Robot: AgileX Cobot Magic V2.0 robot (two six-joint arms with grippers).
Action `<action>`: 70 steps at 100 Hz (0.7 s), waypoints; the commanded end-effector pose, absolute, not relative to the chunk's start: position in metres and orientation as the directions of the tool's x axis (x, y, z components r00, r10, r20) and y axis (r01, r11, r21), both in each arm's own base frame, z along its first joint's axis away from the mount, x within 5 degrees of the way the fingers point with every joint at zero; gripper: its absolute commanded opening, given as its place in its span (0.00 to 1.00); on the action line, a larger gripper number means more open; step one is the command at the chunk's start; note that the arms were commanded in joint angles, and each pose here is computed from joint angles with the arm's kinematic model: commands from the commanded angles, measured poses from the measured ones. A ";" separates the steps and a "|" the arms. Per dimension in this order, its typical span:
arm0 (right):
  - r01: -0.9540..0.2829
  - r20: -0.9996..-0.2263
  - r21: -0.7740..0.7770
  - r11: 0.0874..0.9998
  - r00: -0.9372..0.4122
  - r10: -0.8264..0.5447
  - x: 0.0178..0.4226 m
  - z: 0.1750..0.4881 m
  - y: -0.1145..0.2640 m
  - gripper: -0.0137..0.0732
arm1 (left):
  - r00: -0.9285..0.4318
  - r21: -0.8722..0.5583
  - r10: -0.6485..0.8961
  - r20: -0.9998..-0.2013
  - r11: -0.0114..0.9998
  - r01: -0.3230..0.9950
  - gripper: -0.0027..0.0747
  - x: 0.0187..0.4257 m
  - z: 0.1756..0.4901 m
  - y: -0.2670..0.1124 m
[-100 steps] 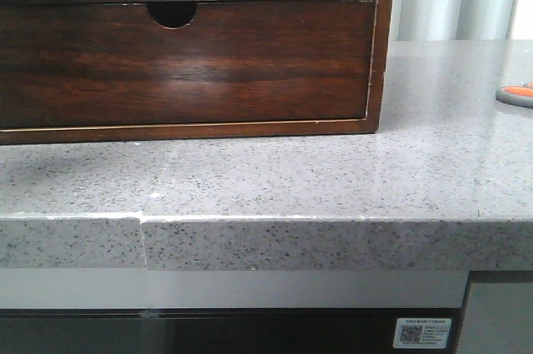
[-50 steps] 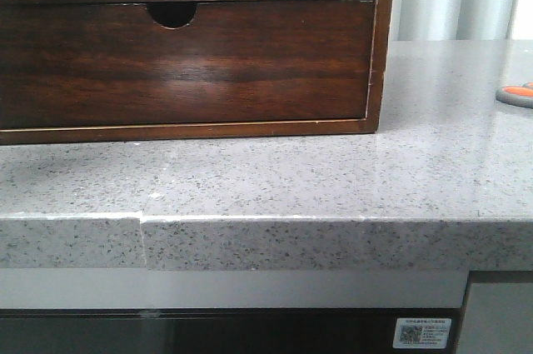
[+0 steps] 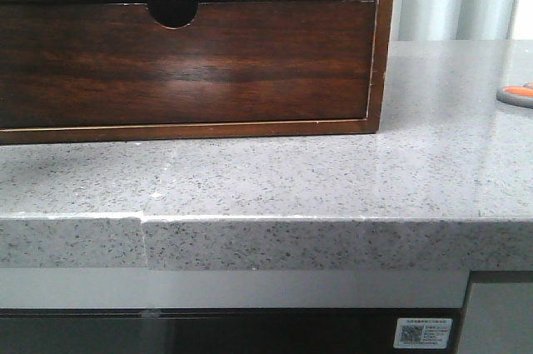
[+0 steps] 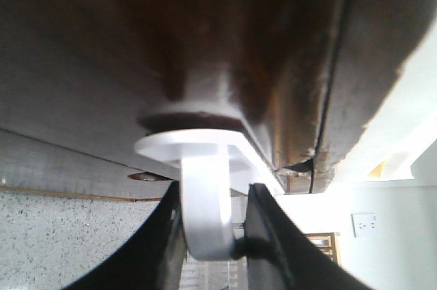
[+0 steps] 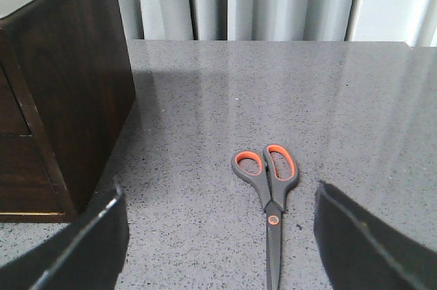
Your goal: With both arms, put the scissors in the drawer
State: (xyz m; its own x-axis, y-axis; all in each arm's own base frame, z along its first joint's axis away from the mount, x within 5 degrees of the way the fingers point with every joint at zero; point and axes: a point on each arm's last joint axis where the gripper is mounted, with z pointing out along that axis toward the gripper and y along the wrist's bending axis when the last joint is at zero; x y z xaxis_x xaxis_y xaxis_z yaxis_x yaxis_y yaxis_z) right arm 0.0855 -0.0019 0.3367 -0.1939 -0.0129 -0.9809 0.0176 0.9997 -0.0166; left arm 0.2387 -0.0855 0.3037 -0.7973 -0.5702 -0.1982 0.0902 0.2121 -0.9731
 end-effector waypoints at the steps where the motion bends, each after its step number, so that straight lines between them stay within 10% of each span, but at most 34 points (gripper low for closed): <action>1: 0.020 -0.995 -0.028 0.999 -0.092 -0.026 0.087 0.354 -0.002 0.74 | -0.807 -0.968 -0.534 -0.251 0.133 0.213 0.11 0.233 0.327 -0.090; 70: 0.020 -0.995 -0.028 0.999 -0.092 -0.026 0.087 0.354 -0.002 0.74 | -0.843 -0.951 -0.440 -0.310 0.129 0.282 0.11 0.190 0.326 -0.092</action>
State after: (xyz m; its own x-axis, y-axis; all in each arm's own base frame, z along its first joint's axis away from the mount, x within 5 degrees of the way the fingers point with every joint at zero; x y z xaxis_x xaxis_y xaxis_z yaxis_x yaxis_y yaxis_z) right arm 0.0856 -0.0019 0.3369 -0.1919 -0.0129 -0.9813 0.0175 0.9997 -0.0166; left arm 0.2136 -0.0854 0.3020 -0.8193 -0.5393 -0.1945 0.1085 0.1873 -0.9763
